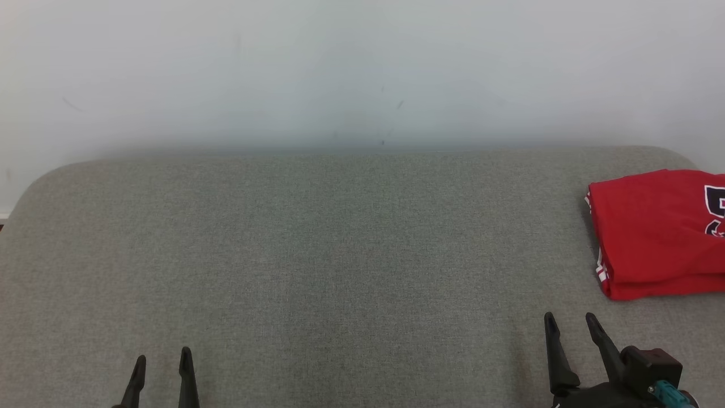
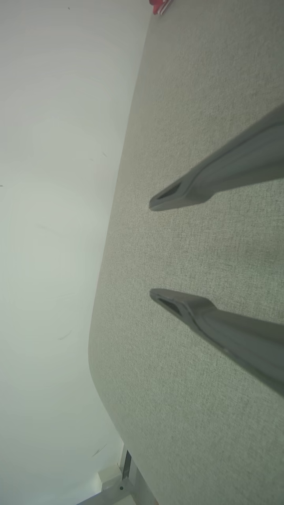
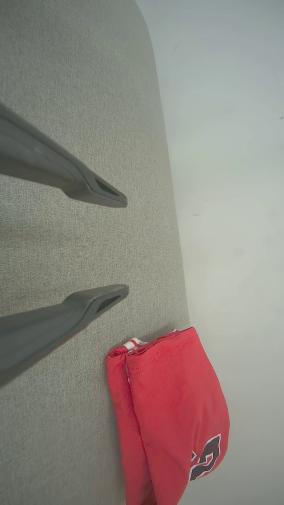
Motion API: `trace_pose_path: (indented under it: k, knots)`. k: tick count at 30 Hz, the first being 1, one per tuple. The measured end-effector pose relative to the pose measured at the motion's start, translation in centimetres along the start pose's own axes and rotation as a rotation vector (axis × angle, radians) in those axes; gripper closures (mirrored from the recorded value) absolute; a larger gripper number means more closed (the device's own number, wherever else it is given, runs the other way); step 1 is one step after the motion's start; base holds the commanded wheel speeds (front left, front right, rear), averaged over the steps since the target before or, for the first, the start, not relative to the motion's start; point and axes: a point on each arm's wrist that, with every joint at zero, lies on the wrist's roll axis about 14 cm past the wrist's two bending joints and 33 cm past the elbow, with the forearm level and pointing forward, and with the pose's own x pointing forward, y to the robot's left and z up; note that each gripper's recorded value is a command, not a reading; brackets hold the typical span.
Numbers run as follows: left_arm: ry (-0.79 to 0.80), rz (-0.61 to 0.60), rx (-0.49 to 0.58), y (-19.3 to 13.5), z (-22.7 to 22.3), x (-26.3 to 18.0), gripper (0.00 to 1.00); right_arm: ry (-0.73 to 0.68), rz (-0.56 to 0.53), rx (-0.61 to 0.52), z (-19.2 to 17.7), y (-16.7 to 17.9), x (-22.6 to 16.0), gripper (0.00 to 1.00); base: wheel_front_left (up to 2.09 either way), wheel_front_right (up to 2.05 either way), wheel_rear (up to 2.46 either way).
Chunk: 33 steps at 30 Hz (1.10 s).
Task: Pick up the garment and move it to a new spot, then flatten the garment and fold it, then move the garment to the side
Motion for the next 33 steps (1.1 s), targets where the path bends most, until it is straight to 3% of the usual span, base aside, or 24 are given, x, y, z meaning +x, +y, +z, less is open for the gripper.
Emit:
trace_pose_path:
  k: [1, 2, 8, 33]
  knots:
    - [0.000, 0.001, -0.003, 0.0, 0.0, 0.0, 0.00, 0.001, 0.000, 0.002, 0.0, 0.0, 0.0, 0.00, 0.00, 0.00, 0.00]
    - [0.006, 0.001, -0.004, 0.0, -0.2, 0.0, 1.00, 0.010, -0.001, 0.004, -0.3, 0.0, -0.1, 1.00, 0.00, 0.00, 0.00]
    - [0.083, 0.023, -0.030, 0.4, -2.4, -0.9, 1.00, 0.089, -0.019, 0.036, -2.8, -0.4, -0.9, 1.00, 0.00, 0.00, 0.00]
    - [0.096, 0.113, -0.441, 1.5, -1.9, 0.2, 1.00, 0.047, -0.057, 0.470, -1.7, -0.6, -0.1, 1.00, 0.00, 0.00, 0.00]
